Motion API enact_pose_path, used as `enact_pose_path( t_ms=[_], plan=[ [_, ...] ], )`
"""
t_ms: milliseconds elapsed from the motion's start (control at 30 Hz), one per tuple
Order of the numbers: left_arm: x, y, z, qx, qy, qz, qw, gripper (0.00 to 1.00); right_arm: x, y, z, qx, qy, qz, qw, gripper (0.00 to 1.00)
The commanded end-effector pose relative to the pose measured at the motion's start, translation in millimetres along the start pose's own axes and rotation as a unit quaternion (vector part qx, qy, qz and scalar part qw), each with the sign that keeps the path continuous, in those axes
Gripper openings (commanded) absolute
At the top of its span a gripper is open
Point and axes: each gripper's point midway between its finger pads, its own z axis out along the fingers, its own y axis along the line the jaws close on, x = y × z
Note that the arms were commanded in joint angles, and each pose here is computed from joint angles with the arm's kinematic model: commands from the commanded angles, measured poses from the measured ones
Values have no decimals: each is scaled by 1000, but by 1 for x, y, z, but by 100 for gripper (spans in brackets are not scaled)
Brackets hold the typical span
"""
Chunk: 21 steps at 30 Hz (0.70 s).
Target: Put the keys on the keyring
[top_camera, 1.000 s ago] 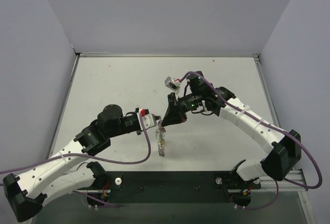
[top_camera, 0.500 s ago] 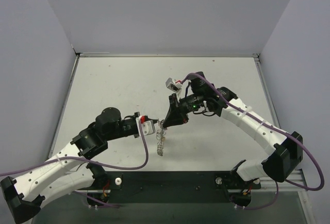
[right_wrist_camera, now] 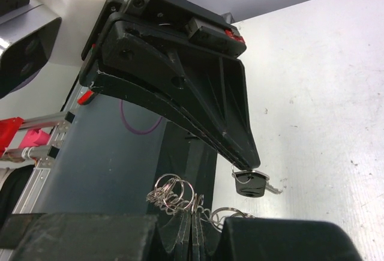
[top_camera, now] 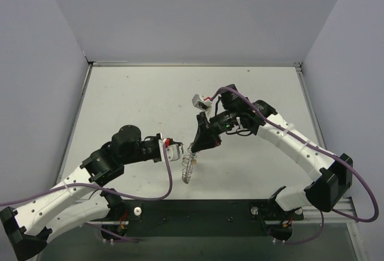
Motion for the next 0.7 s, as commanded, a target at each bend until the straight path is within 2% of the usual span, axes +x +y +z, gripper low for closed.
enact_pose_path(
  t_ms=[0, 667],
  plan=[
    [-28, 3, -3, 10, -47, 16, 999, 0, -19, 23, 0, -54, -13, -53, 997, 0],
    [-47, -10, 1, 51, -92, 11, 994, 0, -15, 15, 9, -59, 8, -50, 997, 0]
  ],
)
